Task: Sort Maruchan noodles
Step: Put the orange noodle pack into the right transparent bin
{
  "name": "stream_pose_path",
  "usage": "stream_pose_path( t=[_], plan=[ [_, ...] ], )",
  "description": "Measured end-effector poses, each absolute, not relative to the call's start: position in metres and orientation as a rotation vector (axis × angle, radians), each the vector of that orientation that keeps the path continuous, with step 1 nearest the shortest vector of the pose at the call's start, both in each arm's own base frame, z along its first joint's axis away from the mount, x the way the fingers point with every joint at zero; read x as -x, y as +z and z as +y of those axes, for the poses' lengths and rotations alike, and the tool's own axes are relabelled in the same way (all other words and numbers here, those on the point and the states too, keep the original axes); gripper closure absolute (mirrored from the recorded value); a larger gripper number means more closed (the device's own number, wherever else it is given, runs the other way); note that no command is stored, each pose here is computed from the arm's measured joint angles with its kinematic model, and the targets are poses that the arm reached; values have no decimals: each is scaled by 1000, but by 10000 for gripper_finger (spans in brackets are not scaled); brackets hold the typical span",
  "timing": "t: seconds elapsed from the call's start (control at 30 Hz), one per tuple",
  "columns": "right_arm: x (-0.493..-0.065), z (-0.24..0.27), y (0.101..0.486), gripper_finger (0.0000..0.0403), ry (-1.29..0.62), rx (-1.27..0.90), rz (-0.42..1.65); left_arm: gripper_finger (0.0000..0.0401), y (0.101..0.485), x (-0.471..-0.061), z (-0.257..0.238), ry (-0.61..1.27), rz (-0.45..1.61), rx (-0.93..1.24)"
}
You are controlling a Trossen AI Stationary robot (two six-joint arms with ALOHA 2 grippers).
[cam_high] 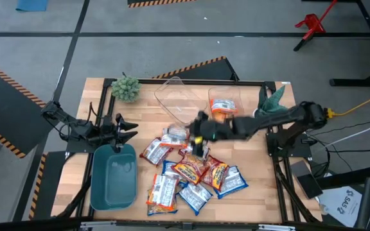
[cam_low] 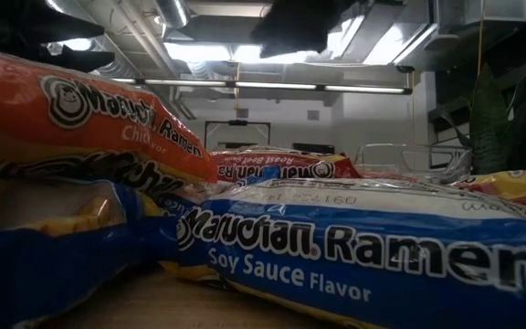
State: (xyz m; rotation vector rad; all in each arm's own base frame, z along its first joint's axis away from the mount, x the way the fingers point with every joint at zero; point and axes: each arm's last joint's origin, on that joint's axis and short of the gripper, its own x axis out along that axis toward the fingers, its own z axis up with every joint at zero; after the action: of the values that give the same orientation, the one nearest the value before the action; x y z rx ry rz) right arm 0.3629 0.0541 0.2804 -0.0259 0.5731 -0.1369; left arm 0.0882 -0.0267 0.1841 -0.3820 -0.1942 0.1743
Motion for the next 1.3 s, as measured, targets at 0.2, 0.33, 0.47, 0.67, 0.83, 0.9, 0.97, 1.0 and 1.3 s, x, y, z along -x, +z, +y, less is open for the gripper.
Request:
stream_pose_path(
  t=[0.2,0.33,0.47,0.67,0.83,0.9,0.97,1.0,1.3],
  plan=[
    [-378,99,247,171,-99,184,579,216,183,-88,-27,178,-188,386],
    [-388,109,223,170,-83,198,608,216,182,-88,-27,184,-178,381],
    [-401,114,215,146,-77,201,621,216,181,-89,-27,188,-171,377],
    [-420,118,211,54,-109,225,652,216,181,-89,-27,189,-166,374],
    [-425,118,198,10,-178,286,728,216,179,-89,-27,192,-144,362],
    [-428,118,191,7,-183,296,740,216,178,-89,-27,195,-141,361],
    [-430,118,186,8,-191,318,750,216,177,-89,-27,198,-134,357],
    [-430,118,183,9,-202,333,754,216,177,-89,-27,200,-135,358],
    [-437,101,169,24,-277,408,792,216,177,-89,-26,213,-134,355]
  ],
)
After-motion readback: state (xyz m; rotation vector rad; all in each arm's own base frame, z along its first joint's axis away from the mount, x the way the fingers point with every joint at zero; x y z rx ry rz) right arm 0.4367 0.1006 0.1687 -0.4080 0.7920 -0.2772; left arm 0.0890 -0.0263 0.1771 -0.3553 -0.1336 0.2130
